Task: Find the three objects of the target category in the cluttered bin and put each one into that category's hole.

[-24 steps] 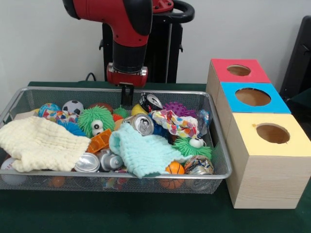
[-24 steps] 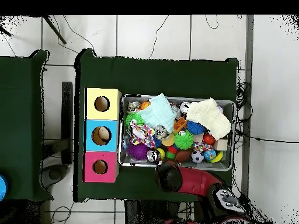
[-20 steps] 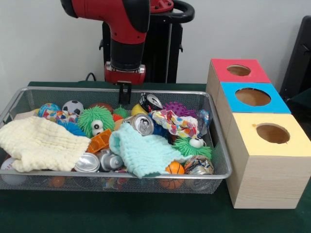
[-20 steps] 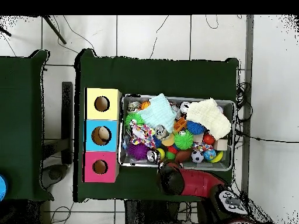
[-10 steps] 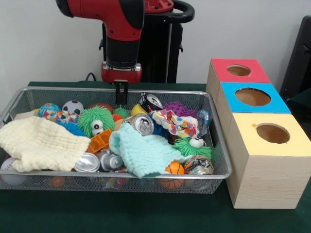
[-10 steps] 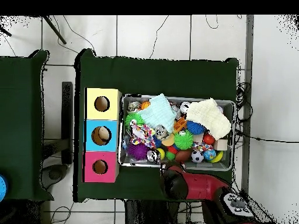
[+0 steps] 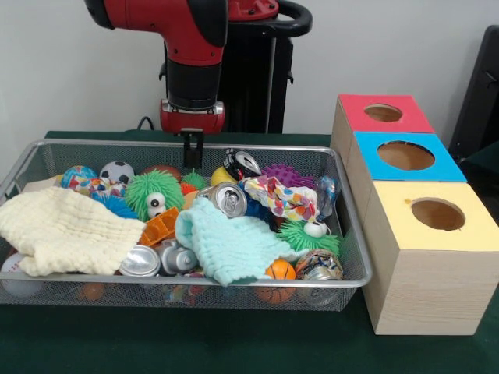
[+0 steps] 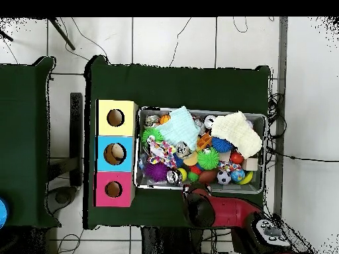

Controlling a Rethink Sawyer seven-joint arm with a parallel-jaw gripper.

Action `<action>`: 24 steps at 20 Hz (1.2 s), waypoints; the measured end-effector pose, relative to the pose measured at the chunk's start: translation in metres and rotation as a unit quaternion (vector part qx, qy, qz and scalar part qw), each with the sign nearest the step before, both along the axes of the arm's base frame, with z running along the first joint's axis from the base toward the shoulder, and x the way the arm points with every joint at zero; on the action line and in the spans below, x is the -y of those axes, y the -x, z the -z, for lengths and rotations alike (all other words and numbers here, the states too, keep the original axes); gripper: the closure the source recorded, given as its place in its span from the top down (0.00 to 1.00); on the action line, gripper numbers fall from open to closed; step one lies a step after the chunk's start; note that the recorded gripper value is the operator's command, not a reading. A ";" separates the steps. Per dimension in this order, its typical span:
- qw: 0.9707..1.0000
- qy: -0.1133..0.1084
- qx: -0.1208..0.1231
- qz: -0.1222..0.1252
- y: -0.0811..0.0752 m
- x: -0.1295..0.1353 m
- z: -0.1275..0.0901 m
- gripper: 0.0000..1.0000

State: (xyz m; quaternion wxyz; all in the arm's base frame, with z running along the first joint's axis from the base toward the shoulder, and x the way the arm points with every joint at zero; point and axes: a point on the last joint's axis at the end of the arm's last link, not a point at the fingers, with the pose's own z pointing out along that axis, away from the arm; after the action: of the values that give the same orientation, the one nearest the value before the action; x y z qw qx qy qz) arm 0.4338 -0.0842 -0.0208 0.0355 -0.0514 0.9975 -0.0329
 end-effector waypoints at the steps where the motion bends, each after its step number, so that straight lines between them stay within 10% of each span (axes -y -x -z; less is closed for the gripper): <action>1: 1.000 0.000 0.001 -0.001 0.000 0.000 0.000 0.00; 24: 1.000 0.004 0.013 0.003 0.008 0.000 -0.041 0.00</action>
State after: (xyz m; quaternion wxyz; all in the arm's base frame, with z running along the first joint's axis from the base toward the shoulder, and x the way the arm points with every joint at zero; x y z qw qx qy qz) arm 0.4258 -0.0840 0.0204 0.0477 -0.0484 0.9970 -0.0371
